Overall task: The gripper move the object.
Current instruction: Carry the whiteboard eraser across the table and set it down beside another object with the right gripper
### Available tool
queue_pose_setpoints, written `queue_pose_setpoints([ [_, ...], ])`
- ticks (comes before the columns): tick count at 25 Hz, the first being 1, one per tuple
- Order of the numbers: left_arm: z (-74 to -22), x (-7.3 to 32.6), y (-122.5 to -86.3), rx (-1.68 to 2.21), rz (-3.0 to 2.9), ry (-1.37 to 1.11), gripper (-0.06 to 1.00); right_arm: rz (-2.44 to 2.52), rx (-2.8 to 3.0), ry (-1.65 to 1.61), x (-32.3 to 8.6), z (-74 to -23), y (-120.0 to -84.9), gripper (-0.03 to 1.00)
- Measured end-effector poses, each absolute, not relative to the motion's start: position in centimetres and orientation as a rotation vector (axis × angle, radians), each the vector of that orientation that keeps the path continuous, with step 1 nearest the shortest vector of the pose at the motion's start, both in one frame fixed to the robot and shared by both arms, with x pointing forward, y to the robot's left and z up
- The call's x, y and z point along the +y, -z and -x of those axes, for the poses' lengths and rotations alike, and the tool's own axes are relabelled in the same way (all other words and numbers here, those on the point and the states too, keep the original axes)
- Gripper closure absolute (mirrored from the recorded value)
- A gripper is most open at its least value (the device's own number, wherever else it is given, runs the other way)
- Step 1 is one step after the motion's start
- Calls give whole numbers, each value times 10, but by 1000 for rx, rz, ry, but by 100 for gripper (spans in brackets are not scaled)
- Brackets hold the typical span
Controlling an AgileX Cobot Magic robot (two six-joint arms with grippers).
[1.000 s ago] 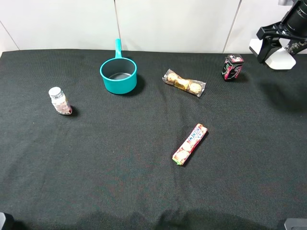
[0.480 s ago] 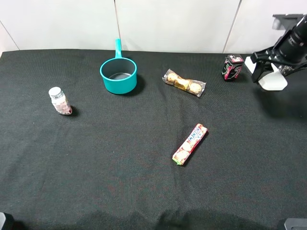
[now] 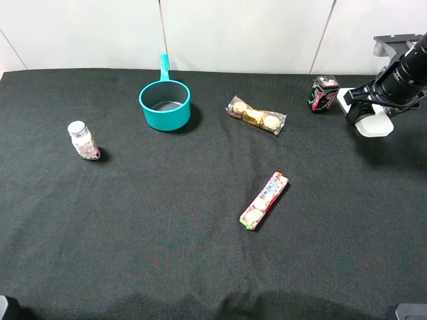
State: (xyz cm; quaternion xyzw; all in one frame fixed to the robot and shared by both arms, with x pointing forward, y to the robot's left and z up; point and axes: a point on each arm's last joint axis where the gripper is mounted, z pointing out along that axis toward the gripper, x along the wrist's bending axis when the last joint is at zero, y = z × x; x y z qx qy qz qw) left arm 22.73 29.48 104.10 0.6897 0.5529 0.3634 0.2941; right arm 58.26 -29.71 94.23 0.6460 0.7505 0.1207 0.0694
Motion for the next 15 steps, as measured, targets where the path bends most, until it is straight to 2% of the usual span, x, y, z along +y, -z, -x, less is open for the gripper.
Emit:
queue_pose_setpoints([
  [15, -227, 295, -1041, 1472, -1836, -967, -5, -1957, 2257, -334, -298, -582, -908, 51],
])
